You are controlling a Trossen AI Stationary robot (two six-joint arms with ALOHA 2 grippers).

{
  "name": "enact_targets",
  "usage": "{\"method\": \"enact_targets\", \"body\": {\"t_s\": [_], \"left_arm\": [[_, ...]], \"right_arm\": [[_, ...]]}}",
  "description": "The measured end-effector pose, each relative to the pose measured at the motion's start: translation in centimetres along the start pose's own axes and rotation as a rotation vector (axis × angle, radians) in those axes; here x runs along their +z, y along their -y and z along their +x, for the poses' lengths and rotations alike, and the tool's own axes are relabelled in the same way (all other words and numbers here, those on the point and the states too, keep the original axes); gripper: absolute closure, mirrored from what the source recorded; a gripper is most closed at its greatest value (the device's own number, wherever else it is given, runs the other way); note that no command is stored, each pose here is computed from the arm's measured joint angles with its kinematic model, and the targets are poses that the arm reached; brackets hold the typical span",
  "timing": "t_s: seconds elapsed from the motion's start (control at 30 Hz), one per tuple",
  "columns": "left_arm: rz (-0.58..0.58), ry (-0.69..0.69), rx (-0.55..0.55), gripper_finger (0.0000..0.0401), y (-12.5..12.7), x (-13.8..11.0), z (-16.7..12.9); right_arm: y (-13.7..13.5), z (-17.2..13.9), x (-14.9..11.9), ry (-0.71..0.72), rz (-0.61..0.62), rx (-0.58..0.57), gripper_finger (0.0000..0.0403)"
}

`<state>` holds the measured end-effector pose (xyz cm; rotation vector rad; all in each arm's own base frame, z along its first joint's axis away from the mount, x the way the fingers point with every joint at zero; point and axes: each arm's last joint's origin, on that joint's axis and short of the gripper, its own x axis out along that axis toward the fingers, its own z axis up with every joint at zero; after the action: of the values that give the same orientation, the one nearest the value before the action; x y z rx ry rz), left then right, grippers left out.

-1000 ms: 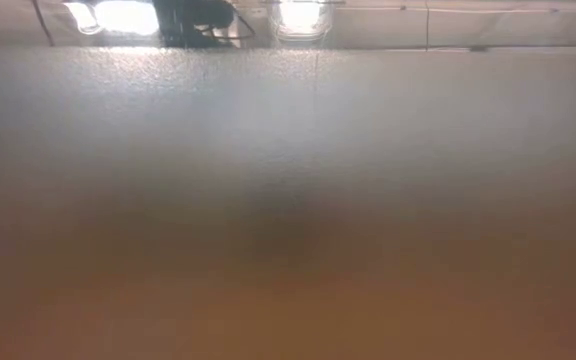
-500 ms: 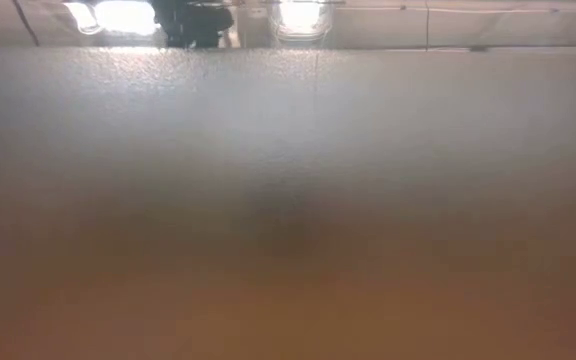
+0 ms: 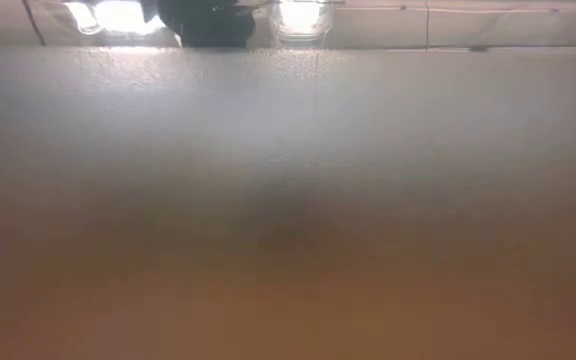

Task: Pick & Place Food Item
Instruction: Put the purple water bottle into the transparent bin

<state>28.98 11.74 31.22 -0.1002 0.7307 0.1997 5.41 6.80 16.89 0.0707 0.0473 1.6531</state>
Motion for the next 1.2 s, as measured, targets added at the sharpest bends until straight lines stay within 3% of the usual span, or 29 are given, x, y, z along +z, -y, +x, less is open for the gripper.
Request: {"method": "enact_targets", "body": {"t_s": [0.2, 0.33, 0.7, 1.03, 1.2], "left_arm": [[0.047, 0.027, -0.084, 0.0203, 2.0, -1.5, 1.9], [0.164, 0.036, -0.096, 0.0203, 3.3, -2.7, 3.0], [0.281, 0.033, 0.242, 0.0203, 7.4, -2.0, 2.8], [0.273, -0.142, 0.272, 0.0203, 8.2, -1.1, 6.1], [0.296, -0.166, 0.328, 0.0203, 8.7, -0.7, 7.7]], "right_arm": [[0.0, 0.0, 0.0, 0.0, 0.0, 0.0, 0.0395], [0.0, 0.0, 0.0, 0.0, 0.0, 0.0, 0.0395], [0.0, 0.0, 0.0, 0.0, 0.0, 0.0, 0.0395], [0.0, 0.0, 0.0, 0.0, 0.0, 0.0, 0.0395], [0.0, 0.0, 0.0, 0.0, 0.001, 0.0, 0.0395]]}}
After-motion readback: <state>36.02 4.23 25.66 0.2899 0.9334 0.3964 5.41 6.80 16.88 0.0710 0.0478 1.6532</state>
